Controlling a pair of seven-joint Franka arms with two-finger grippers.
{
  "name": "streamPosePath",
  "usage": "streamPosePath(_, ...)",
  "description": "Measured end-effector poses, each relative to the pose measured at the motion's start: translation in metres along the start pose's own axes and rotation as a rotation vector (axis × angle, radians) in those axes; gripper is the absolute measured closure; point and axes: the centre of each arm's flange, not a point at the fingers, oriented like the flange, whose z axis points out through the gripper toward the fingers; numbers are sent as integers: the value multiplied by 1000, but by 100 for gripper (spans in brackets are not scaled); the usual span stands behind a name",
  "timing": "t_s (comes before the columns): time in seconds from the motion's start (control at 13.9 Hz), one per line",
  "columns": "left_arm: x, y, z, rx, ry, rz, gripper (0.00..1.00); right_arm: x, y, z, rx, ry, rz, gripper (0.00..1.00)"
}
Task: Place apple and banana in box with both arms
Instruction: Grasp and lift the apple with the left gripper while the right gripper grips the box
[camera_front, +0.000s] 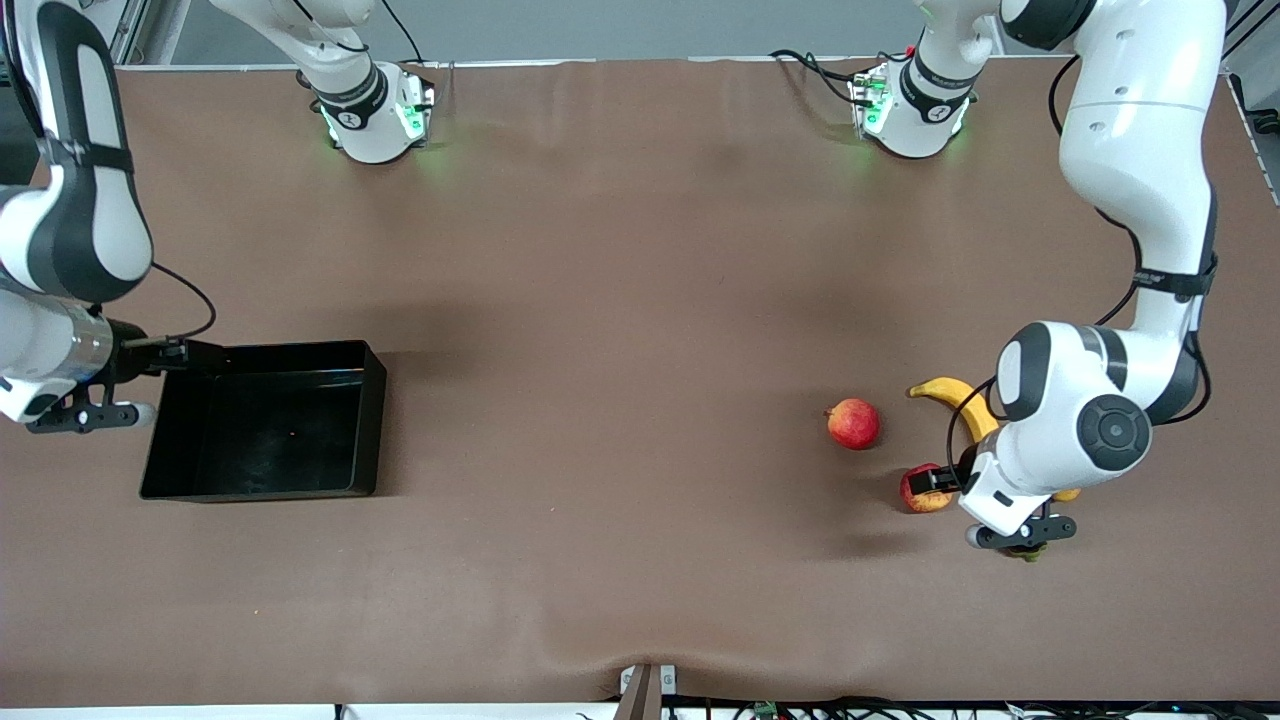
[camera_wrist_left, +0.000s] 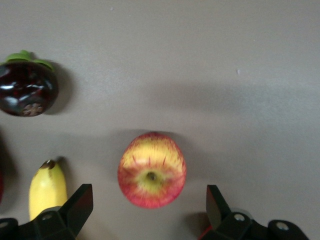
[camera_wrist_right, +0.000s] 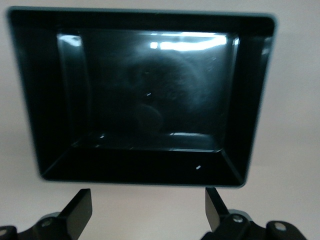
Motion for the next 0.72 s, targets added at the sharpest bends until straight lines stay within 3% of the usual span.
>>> streamPosePath(0.43,2,-1,35,-7,7,-3,0,18,103,90,-15,86,-105,0)
streamPosePath(0.72,1,-2,52,-6,-2,-3,4,25,125,139,-14,97,-131,0)
